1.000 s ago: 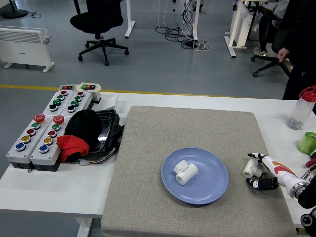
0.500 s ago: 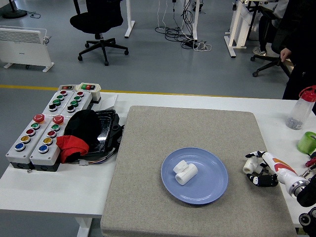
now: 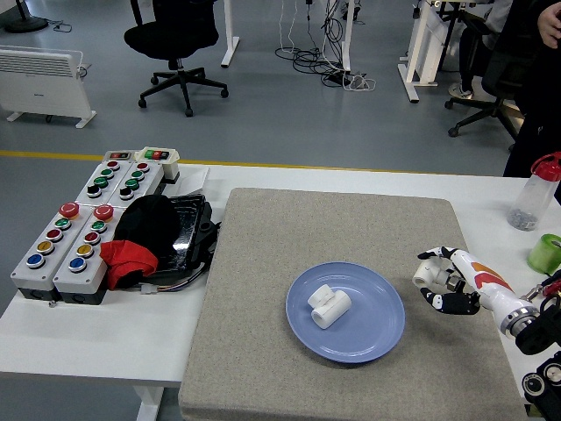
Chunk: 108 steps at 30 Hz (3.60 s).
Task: Pick pipe place plate twice
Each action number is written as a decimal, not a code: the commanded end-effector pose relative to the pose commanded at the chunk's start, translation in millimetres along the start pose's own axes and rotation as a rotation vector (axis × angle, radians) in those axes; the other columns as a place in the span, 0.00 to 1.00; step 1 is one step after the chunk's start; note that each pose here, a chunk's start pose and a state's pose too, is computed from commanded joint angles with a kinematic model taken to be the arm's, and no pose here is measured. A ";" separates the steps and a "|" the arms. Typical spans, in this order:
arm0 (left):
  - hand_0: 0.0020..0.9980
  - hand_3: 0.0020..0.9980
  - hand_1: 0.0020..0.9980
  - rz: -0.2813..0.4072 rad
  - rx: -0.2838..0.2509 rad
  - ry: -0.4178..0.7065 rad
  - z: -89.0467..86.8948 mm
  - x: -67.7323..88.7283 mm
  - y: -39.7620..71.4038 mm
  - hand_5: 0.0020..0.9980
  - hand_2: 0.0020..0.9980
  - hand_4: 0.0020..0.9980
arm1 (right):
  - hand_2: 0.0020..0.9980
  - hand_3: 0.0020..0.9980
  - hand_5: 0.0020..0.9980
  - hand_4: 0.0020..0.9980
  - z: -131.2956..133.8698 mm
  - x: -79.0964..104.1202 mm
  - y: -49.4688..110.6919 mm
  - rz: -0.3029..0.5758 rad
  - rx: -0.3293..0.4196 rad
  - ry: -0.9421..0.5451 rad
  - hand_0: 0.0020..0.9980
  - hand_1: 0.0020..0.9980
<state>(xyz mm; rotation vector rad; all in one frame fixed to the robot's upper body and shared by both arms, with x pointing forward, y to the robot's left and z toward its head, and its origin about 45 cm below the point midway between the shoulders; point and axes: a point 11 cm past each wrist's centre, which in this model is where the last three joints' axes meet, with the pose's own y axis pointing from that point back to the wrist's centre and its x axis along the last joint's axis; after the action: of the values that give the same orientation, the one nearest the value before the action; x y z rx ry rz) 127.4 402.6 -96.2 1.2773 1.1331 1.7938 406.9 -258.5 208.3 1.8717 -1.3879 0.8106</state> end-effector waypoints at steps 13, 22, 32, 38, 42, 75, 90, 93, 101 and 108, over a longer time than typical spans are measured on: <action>0.71 0.66 0.75 0.005 0.007 -0.014 -4.1 1.8 -1.1 1.00 0.72 0.40 | 0.54 0.67 0.24 0.50 -52.3 -48.3 7.1 -0.143 0.142 0.040 0.26 0.40; 0.71 0.66 0.75 0.008 0.011 -0.019 -6.7 3.2 -1.7 1.00 0.72 0.40 | 1.00 0.93 0.42 0.75 -58.1 -74.8 12.1 -0.237 0.180 0.083 0.93 0.91; 0.71 0.66 0.75 0.011 0.014 -0.023 -8.7 4.4 -2.3 1.00 0.72 0.40 | 1.00 0.97 0.43 0.80 -52.1 -68.3 13.0 -0.200 0.175 0.051 0.98 0.93; 0.71 0.66 0.75 0.009 0.014 -0.016 -8.7 4.0 -2.3 1.00 0.72 0.40 | 1.00 0.99 0.44 0.82 -50.8 -58.6 14.3 -0.134 0.181 -0.016 0.99 0.94; 0.71 0.66 0.75 0.009 0.012 -0.006 -7.3 4.6 -2.2 1.00 0.72 0.40 | 1.00 0.95 0.43 0.77 -43.5 -37.5 18.1 0.035 0.195 -0.202 0.98 0.93; 0.71 0.65 0.74 0.013 -0.010 -0.005 3.4 5.8 -0.5 1.00 0.72 0.40 | 0.85 0.81 0.50 0.63 69.2 44.4 64.6 0.424 0.040 -1.687 0.81 0.77; 0.71 0.65 0.75 0.022 -0.005 -0.009 1.1 9.3 -1.5 1.00 0.72 0.40 | 0.84 0.80 0.53 0.61 77.0 28.6 68.9 0.455 -0.012 -1.708 0.80 0.76; 0.71 0.65 0.75 0.024 -0.004 -0.007 0.1 9.5 -1.6 1.00 0.72 0.40 | 0.83 0.80 0.54 0.60 78.1 24.1 69.7 0.460 -0.019 -1.715 0.80 0.76; 0.71 0.65 0.75 0.027 0.001 -0.007 -1.2 10.5 -1.9 1.00 0.72 0.40 | 0.83 0.80 0.54 0.59 75.8 24.7 67.9 0.465 -0.006 -1.723 0.79 0.76; 0.71 0.65 0.75 0.026 0.002 -0.006 -1.5 10.4 -2.0 1.00 0.72 0.40 | 0.83 0.79 0.55 0.58 76.4 26.8 68.8 0.476 0.005 -1.727 0.79 0.76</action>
<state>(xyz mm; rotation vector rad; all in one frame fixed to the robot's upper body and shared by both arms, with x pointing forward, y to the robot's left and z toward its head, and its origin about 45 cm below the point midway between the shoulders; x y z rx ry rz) 122.8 412.0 -94.2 1.3033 1.1200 1.8075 354.1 -349.7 194.6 2.1681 -2.7637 -1.0444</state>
